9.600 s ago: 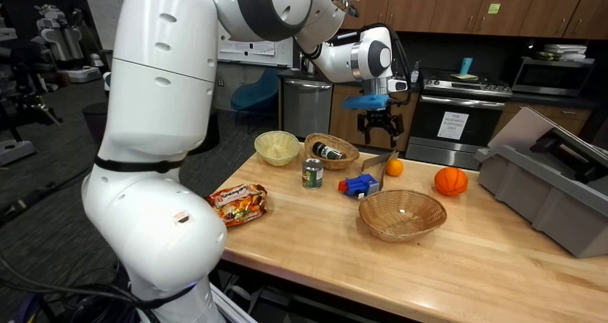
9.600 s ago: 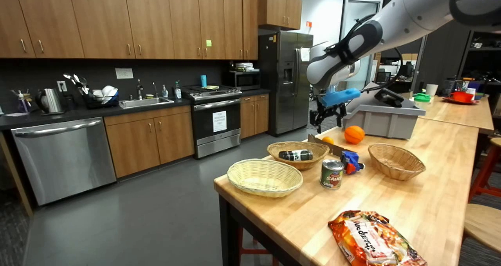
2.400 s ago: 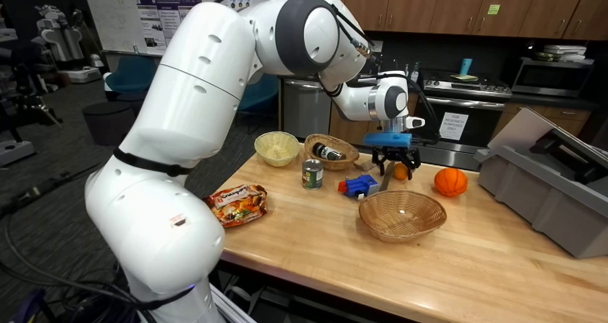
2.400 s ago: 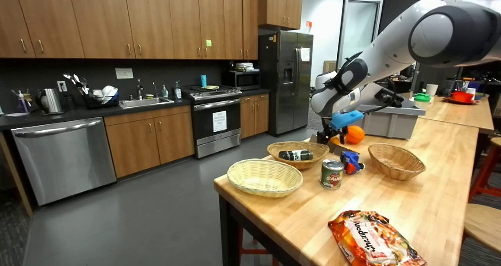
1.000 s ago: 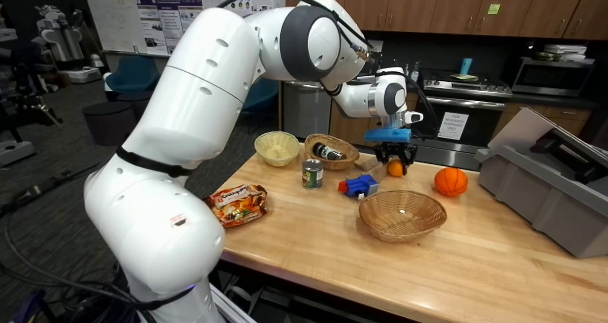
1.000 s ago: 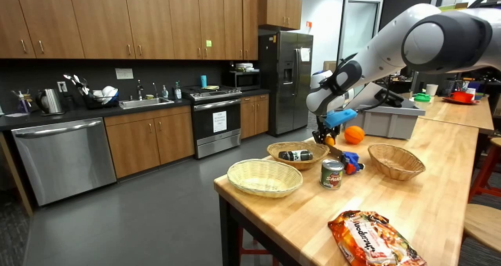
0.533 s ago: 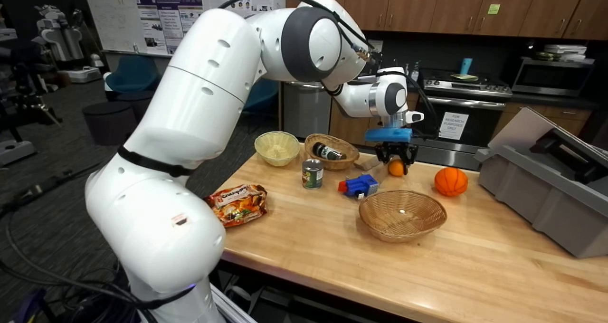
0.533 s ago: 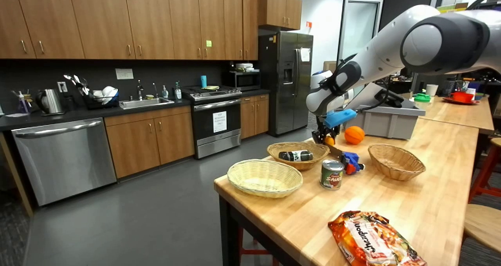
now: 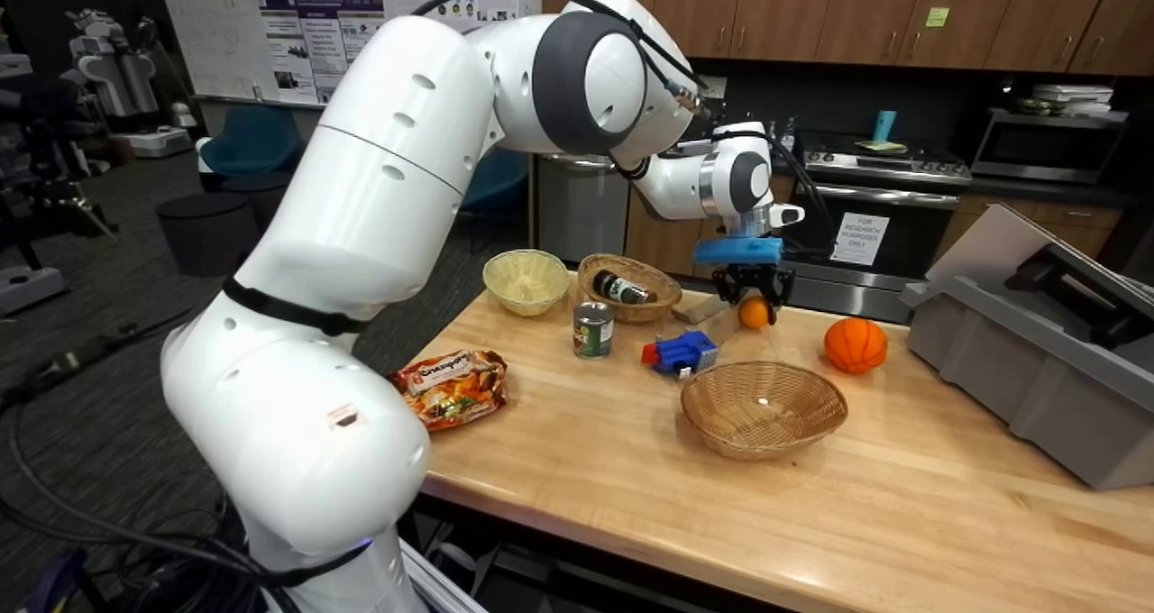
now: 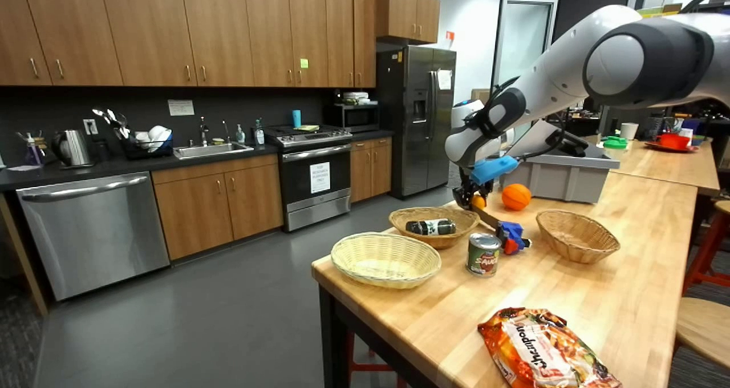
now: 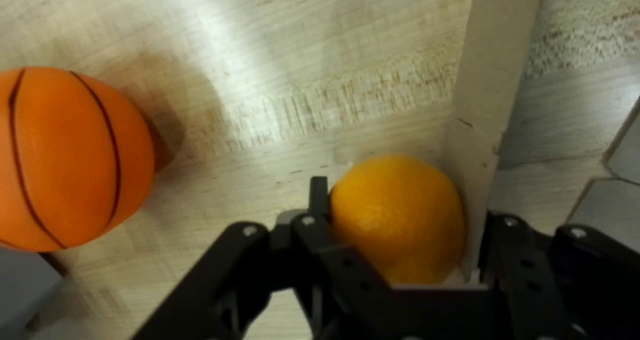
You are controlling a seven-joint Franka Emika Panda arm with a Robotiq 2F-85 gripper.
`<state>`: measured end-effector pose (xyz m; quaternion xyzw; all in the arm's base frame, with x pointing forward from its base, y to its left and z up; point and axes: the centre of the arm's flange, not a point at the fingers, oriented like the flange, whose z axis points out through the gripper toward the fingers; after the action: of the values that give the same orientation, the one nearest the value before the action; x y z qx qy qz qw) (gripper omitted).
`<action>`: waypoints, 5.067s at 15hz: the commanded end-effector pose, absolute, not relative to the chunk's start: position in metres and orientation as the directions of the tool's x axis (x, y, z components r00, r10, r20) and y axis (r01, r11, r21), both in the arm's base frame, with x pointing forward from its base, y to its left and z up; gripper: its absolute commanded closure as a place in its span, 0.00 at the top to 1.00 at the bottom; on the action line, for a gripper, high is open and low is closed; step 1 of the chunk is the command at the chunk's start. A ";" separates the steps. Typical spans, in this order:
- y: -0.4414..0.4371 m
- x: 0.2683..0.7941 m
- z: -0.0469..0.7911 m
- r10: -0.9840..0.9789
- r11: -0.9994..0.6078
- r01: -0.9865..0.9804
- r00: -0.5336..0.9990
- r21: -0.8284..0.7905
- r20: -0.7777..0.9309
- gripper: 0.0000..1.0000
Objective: Put the orange inside the dish
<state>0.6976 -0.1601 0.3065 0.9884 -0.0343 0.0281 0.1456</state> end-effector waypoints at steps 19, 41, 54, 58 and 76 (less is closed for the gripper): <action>-0.085 0.647 0.292 -0.165 -0.903 -0.169 0.985 0.394 0.044 0.32; -0.174 0.565 0.376 -0.381 -0.723 -0.371 0.918 0.584 0.111 0.32; -0.156 0.498 0.296 -0.668 -0.666 -0.559 0.741 0.494 -0.062 0.32; -0.161 0.487 0.288 -0.691 -0.651 -0.578 0.719 0.492 -0.070 0.32; -0.127 0.572 0.280 -0.415 -0.837 -0.357 0.908 0.415 -0.054 0.32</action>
<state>0.5375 -0.1338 0.2846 0.9442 -0.2429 -0.0822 0.2067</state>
